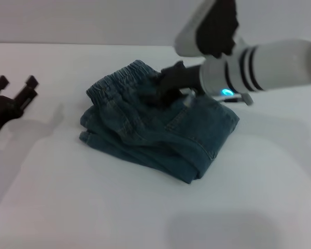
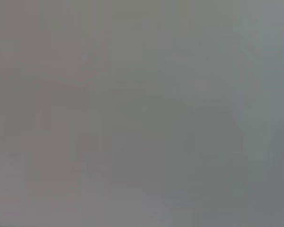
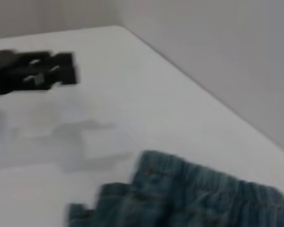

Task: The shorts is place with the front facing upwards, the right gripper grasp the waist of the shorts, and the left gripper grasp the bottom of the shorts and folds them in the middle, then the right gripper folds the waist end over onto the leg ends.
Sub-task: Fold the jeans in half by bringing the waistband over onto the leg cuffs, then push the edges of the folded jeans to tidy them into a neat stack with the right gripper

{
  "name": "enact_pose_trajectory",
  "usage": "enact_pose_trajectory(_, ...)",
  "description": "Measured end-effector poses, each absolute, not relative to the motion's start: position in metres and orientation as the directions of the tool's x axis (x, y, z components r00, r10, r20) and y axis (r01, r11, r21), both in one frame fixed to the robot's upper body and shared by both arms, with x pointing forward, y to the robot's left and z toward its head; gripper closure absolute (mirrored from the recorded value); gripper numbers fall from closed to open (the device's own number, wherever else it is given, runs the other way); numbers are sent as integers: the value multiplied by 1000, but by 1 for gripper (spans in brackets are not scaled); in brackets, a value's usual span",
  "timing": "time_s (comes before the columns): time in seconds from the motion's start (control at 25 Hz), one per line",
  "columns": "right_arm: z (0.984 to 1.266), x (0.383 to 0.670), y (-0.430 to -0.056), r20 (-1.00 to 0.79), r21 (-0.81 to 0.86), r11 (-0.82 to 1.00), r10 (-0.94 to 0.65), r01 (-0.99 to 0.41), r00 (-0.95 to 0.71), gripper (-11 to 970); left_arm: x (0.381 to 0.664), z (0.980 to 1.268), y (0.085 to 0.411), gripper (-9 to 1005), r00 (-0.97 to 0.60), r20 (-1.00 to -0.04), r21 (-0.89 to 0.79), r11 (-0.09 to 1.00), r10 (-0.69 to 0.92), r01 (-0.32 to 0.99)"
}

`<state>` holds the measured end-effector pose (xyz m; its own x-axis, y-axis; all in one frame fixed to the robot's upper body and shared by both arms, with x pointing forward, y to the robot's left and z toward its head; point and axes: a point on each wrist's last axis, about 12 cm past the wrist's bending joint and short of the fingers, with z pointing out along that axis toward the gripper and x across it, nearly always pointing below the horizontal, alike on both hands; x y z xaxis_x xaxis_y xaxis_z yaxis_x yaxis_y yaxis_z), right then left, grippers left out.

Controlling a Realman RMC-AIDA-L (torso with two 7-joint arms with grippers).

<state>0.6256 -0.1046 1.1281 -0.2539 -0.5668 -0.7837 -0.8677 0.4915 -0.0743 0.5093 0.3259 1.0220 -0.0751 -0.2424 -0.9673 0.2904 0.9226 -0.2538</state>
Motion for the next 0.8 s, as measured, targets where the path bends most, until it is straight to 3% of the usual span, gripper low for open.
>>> enact_pose_trajectory(0.2,1137,589,-117,-801,-9,405,-550,-914,-236,509,513,1028,338,167,-32,-968,-249,939,-249,238)
enact_pose_trajectory(0.36,1146,565,-126,-754,140,291,-588,-946,-292,509,516,1032,341,167,-4,-967,-250,943,-256,219)
enact_pose_trajectory(0.52,1145,554,-134,-695,252,249,-626,-935,-354,509,518,1033,340,167,2,-966,-250,943,-257,220)
enact_pose_trajectory(0.8,1130,555,-149,-577,268,343,-691,-900,-435,510,519,1032,337,167,4,-969,-239,945,-246,223)
